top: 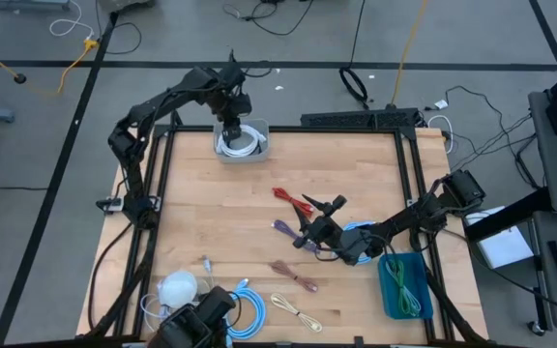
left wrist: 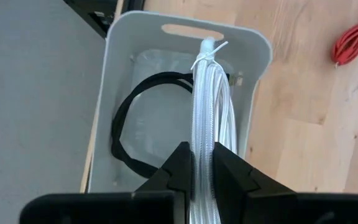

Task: Pick & Place USB Port
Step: Put the white HDMI cable into the gray bin

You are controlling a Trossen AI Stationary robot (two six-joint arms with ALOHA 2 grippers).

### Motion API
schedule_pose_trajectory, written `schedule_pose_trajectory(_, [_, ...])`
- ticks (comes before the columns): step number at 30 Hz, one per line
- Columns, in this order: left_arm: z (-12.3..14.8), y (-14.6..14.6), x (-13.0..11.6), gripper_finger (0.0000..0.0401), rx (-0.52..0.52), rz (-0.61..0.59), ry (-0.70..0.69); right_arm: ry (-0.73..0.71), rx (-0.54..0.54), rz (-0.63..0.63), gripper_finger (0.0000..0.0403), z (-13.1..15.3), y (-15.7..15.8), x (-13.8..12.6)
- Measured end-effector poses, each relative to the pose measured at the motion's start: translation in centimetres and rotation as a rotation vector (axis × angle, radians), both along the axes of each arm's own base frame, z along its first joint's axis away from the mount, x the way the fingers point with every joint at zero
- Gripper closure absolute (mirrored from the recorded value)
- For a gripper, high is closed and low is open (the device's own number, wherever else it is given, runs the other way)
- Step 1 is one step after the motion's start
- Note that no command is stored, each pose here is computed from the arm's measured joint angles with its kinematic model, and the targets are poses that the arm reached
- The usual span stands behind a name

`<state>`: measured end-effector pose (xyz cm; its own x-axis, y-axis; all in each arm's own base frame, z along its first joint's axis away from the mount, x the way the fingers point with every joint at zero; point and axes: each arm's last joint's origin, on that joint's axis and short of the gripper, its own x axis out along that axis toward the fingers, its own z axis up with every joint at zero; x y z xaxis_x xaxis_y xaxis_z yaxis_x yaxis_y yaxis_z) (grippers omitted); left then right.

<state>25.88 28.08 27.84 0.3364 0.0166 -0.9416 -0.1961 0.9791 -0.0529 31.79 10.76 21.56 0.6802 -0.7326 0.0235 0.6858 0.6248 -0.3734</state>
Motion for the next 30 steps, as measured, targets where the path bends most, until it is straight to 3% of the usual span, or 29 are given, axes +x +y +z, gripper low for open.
schedule_pose_trajectory(9, [-1.9, 0.4, 0.9, 0.0362, -0.031, -0.034, 0.029, 0.0, 0.0, 0.0, 0.0237, 0.0, 0.0, 0.0])
schedule_pose_trajectory(21, [-1.8, 0.5, 1.1, 0.0361, -0.014, -0.025, 0.015, 0.0, 0.0, -0.001, 0.0236, 0.0, 0.0, 0.0])
schedule_pose_trajectory(30, [-1.8, 0.8, 1.2, 0.024, 0.033, 0.04, 0.04, 0.0, 0.0, -0.001, 0.0237, 0.0, 0.0, 0.0])
